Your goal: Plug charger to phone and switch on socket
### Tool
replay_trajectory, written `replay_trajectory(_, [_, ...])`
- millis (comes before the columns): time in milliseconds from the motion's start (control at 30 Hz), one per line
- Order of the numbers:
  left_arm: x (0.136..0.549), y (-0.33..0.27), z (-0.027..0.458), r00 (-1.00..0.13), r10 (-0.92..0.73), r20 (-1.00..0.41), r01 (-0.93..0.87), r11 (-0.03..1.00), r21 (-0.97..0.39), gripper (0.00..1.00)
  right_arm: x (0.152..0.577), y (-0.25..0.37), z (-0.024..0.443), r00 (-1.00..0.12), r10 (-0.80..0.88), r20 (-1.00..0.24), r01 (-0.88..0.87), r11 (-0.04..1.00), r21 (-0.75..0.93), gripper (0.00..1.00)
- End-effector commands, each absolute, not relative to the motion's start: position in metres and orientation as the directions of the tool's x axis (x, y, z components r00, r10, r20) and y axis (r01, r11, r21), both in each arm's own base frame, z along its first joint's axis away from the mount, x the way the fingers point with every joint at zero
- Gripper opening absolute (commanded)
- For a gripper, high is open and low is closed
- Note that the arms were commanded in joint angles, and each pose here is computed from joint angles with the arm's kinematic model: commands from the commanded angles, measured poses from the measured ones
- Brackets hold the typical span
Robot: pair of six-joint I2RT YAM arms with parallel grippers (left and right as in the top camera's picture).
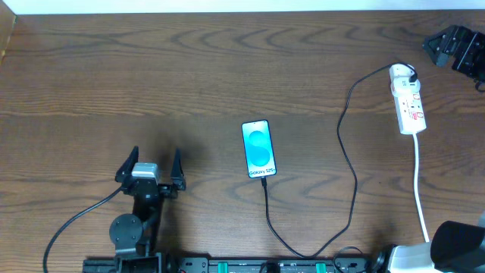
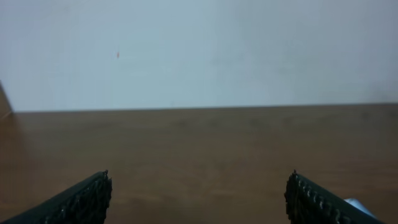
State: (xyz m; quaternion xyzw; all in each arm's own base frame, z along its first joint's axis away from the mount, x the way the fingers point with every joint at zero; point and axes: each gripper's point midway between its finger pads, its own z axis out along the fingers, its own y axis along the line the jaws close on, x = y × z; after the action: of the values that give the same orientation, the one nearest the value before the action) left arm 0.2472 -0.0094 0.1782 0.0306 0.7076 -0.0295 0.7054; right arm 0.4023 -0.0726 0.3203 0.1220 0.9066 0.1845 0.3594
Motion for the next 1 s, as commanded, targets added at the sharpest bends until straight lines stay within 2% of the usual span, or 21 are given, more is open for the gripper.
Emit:
replay_trajectory(0, [0.246, -0.006, 0.165, -0.039, 0.018, -0.999, 0.075, 0.997, 0.015, 0.89, 0.403, -0.07, 0.32, -0.715, 0.358, -0.601, 0.084, 0.897, 0.435, 0.99])
replay_trajectory(167, [0.244, 0.008, 0.139, -0.146, -0.047, -0.988, -0.012, 0.999, -0.045, 0.89, 0.403, -0.07, 0.32, -0.714, 0.358, -0.601, 0.084, 0.897, 0.435, 0.99])
replay_trajectory(500, [0.243, 0.024, 0.136, -0.148, -0.078, -0.986, -0.114, 0.992, -0.061, 0.89, 0.403, -0.07, 0.32, -0.715, 0.358, -0.601, 0.084, 0.897, 0.435, 0.99])
replay_trajectory(967, [0.243, 0.024, 0.137, -0.146, -0.078, -0.986, -0.114, 0.992, -0.061, 0.89, 0.403, -0.07, 0.32, -0.715, 0.358, -0.601, 0.084, 0.897, 0.435, 0.99])
